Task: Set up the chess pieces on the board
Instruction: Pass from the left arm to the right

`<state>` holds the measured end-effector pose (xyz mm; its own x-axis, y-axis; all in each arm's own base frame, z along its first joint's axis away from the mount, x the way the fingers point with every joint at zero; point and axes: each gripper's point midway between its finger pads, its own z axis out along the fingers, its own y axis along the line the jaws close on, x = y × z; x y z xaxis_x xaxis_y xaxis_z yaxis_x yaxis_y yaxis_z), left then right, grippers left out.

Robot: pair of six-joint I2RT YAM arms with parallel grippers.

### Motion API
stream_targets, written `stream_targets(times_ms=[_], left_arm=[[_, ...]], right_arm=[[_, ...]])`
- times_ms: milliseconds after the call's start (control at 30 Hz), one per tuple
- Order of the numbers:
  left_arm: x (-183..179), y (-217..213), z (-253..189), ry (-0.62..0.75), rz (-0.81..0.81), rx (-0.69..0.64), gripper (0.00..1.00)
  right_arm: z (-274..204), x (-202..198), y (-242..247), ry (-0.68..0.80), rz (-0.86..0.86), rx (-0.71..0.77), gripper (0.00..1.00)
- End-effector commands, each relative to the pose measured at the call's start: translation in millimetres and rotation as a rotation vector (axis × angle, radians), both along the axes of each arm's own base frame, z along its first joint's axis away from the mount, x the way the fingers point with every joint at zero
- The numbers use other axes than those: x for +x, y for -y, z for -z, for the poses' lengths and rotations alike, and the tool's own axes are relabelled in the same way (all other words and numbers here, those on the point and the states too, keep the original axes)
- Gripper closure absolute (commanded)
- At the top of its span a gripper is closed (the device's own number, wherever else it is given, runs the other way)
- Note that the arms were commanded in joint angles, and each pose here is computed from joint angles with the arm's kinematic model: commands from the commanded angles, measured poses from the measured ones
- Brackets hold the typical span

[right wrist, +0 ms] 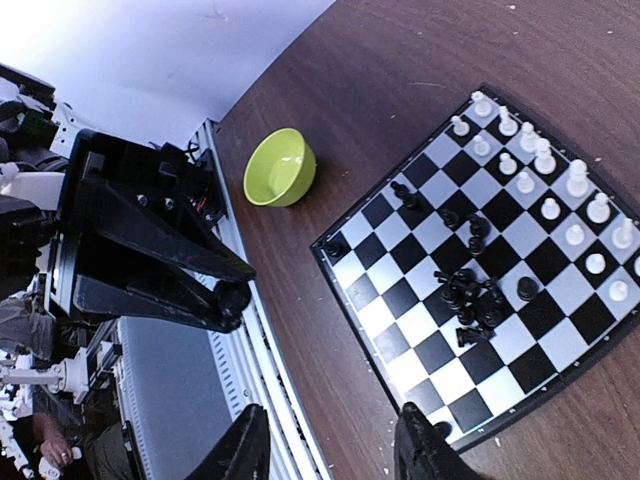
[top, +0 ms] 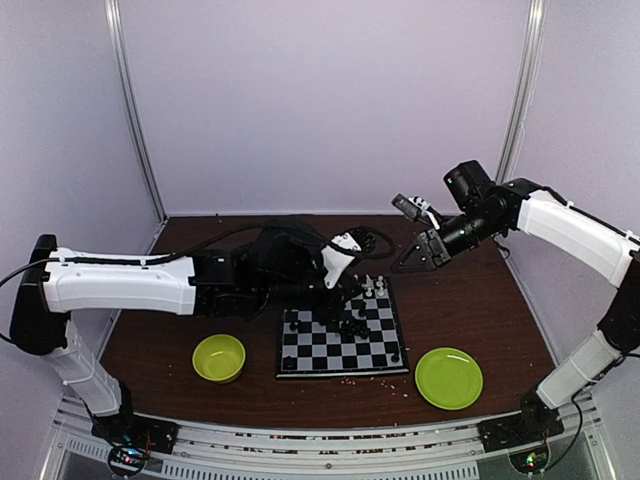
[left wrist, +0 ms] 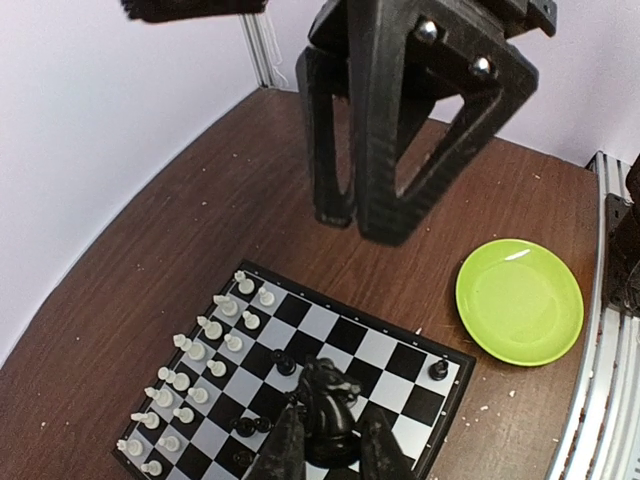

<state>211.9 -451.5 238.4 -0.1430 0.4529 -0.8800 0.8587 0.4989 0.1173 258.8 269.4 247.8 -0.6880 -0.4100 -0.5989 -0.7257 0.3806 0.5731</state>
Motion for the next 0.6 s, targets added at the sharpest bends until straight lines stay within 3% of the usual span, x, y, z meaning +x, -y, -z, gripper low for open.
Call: stream_targets(times_ms=[0, 567], left_arm=[[3.3, 12.7, -28.4, 0.067, -0.011, -0.062, 0.89], [1.9, 17.8, -25.5, 0.065, -0.002, -0.031, 0.88]], right_arm=[[-11.8, -18.8, -20.5, -0.094, -0.077, 0.061, 0.58], [-11.0, -32.6, -52.1, -0.169, -0.167, 0.106, 0.62]])
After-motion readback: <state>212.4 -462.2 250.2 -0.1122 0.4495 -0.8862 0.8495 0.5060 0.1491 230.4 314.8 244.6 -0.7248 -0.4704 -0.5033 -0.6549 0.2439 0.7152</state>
